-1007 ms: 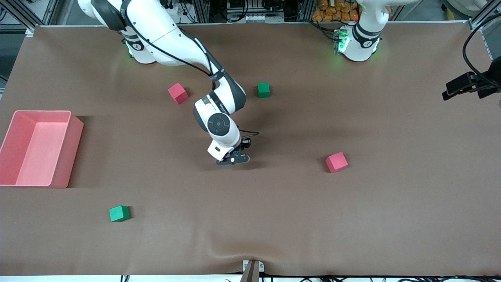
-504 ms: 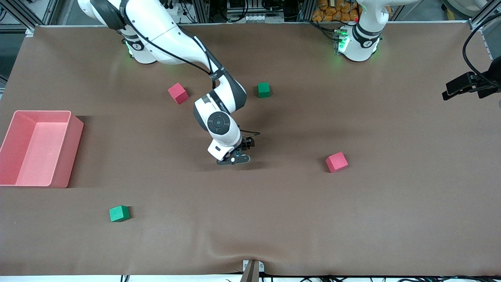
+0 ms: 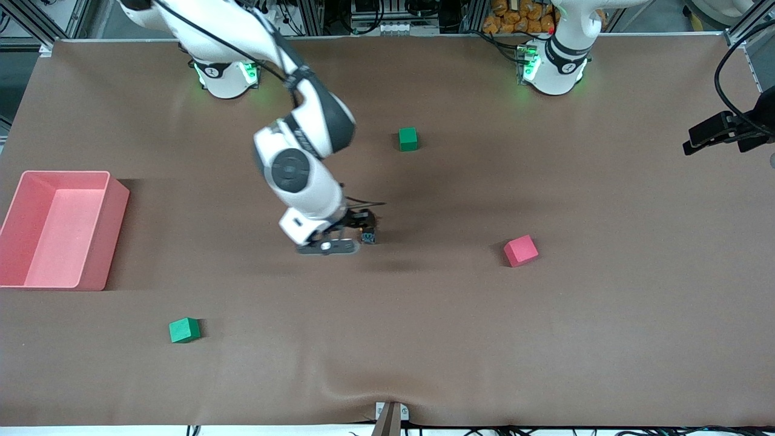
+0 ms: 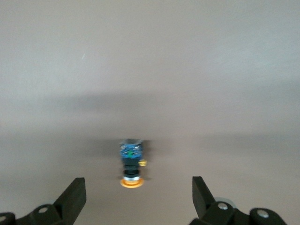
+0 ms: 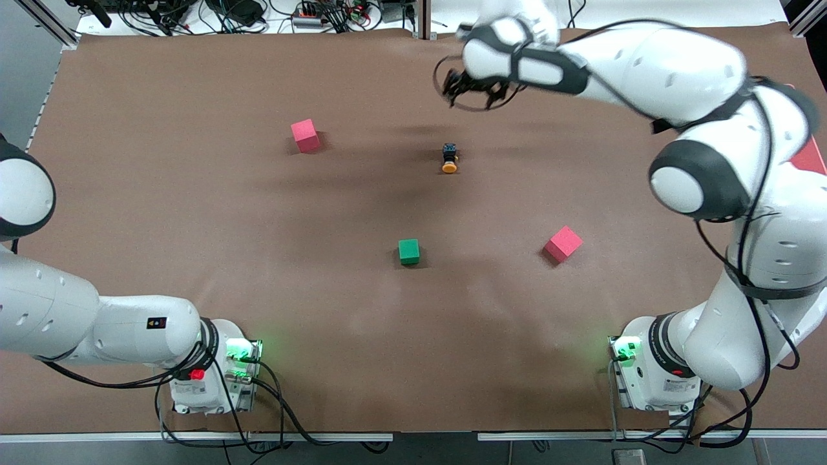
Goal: Place and upright button with both arms
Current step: 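Release the switch lying on its side and withdraw the right gripper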
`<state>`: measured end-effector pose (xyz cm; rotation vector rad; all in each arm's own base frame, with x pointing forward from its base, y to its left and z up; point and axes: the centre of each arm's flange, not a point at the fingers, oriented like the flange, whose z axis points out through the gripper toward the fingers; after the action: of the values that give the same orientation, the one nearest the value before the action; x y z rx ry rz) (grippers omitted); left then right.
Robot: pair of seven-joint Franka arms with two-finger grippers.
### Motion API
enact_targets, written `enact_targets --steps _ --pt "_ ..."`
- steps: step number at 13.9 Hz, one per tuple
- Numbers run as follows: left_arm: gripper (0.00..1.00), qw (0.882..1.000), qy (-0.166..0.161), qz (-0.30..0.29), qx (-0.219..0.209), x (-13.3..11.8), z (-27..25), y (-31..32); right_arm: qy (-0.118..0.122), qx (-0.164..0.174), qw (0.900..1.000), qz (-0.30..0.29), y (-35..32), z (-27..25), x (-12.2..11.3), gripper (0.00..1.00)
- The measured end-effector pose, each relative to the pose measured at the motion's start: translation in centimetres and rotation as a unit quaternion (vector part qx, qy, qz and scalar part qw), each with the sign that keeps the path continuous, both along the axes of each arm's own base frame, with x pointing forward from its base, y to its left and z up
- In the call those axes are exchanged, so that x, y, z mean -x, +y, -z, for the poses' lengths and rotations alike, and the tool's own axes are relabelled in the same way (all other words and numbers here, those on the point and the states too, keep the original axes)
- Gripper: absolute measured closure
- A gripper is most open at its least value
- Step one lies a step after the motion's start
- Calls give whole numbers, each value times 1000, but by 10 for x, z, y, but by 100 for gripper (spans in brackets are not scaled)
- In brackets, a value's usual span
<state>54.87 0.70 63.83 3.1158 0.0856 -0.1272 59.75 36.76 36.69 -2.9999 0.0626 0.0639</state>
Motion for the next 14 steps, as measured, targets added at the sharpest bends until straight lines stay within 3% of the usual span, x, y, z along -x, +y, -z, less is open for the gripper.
enact_targets --steps 7,10,14 --pt "0 1000 17 16 10 -4 16 -82 -16 29 999 27 -171 -89 -45 0" --pt "0 998 39 37 19 -10 42 -127 -19 32 999 29 -228 -116 -46 0" --pt "0 998 55 23 27 -19 77 -181 -30 34 999 28 -325 -144 -30 0"
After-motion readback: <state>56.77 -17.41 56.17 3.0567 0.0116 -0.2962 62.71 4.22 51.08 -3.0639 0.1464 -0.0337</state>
